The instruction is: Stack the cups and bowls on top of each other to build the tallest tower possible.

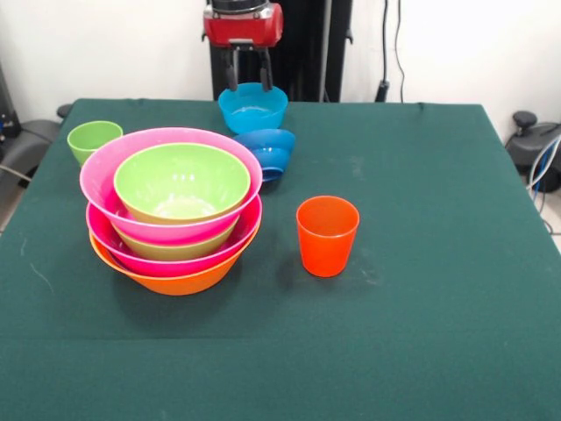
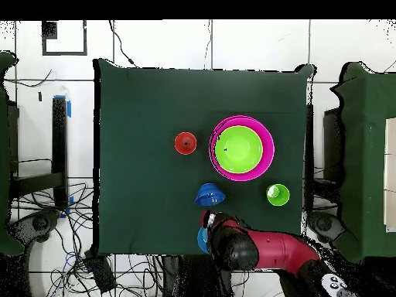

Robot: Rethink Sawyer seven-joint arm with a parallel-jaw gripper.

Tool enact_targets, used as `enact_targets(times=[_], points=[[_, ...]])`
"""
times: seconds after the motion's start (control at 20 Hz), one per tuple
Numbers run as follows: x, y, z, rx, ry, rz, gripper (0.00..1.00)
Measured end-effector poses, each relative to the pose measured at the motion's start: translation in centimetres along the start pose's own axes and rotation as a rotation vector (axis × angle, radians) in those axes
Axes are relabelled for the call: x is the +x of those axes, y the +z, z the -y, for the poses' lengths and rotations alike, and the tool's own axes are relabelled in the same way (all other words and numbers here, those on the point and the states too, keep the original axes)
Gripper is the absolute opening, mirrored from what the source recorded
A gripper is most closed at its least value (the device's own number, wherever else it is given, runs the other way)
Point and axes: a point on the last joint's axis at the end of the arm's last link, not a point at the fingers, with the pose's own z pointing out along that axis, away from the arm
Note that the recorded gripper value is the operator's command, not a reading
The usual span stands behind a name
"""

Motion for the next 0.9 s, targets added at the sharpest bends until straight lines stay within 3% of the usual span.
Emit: enact_targets(times=[0.5, 0.9], points=[[0.7, 0.9, -0.5, -0.021, 0.003, -0.015, 1.0], [1.8, 3.1, -2.4, -0.078, -0.004, -0.005, 1.0]])
